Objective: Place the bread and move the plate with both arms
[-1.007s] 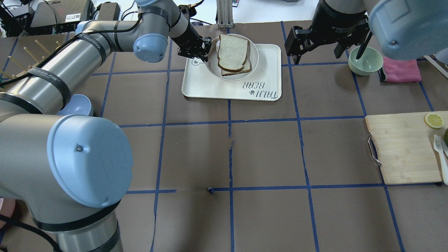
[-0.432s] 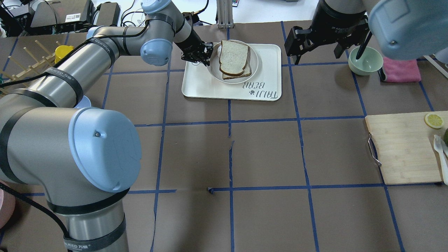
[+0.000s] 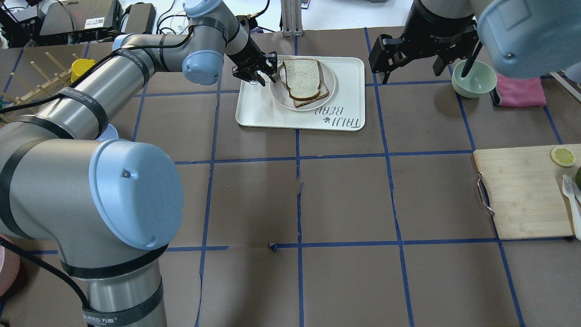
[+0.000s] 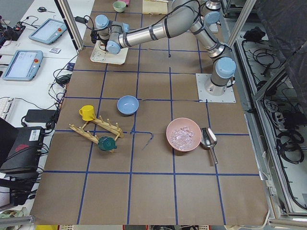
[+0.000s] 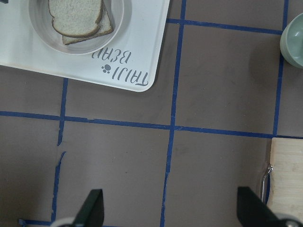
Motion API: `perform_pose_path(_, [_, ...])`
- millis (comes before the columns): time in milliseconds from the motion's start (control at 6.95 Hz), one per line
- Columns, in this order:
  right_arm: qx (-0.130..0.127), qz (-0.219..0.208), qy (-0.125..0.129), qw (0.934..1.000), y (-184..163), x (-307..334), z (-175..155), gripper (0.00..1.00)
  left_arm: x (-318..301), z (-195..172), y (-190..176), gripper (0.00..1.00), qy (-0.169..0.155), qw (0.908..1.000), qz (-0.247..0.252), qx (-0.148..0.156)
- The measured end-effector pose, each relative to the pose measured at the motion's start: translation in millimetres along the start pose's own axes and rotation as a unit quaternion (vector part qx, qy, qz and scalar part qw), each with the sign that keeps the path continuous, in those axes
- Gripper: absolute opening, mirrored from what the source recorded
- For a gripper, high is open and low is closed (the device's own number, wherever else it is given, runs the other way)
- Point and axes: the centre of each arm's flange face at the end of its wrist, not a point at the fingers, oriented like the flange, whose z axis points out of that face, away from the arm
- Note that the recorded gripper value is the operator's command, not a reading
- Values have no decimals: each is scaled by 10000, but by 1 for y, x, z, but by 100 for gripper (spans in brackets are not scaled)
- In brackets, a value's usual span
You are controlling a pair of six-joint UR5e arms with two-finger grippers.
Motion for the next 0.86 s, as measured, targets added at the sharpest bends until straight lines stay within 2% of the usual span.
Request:
perform_pose_path(288, [-2, 0, -11, 10000, 0, 0, 1, 100, -9, -61, 1, 100, -145, 9999, -88, 19])
perform_pose_path(432, [-8, -2, -12, 10000, 0, 0, 1, 100, -13, -98, 9, 100, -522, 9986, 44, -13])
perform_pose_path(576, [-12, -2, -13, 10000, 0, 0, 2, 100, -16, -137, 22, 100, -1030, 9944, 247, -49])
perform_pose_path(719, [-17, -1, -13, 10000, 1, 0, 2, 100, -19, -174, 38, 100, -1376, 9899, 303, -186])
perform_pose_path(863, [-20, 2, -11, 10000, 1, 0, 2, 100, -25, -210, 55, 100, -1526, 9874, 233, -359])
